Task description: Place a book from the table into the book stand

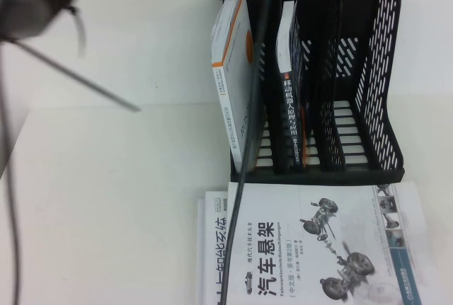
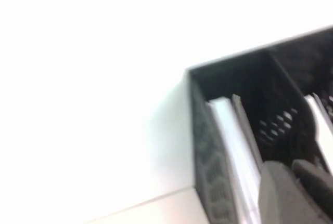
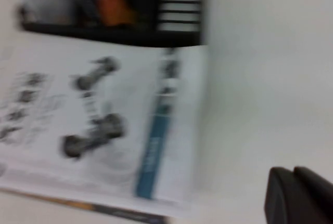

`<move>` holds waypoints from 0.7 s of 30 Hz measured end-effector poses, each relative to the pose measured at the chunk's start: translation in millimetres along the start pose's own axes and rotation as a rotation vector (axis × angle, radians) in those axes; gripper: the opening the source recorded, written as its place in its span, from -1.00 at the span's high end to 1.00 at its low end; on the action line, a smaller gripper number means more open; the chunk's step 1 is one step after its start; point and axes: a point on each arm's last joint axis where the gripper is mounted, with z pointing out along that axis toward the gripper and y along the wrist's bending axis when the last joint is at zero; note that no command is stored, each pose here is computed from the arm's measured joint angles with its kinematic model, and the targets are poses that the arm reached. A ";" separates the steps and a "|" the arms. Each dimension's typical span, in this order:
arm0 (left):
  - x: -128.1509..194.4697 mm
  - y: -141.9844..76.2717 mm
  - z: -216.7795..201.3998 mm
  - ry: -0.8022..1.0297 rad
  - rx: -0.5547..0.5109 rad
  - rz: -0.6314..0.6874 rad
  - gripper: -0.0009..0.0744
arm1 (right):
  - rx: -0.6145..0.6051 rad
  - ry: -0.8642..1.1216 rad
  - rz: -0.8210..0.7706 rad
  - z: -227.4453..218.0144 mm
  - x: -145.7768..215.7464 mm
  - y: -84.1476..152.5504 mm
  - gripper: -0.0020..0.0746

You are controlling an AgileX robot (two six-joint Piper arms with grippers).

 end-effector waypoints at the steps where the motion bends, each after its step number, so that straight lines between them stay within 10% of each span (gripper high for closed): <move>1: -1.4 3.4 -8.8 -0.012 -0.014 -0.003 0.94 | -0.037 -0.002 -0.006 6.5 3.2 3.3 0.96; 11: 52.7 13.7 -98.2 -0.237 0.158 0.043 0.97 | -0.094 0.096 -0.021 65.0 55.2 5.4 0.96; 21: 173.3 21.2 -88.1 -0.136 0.257 0.111 0.98 | -0.078 0.069 -0.041 66.3 53.3 4.0 0.96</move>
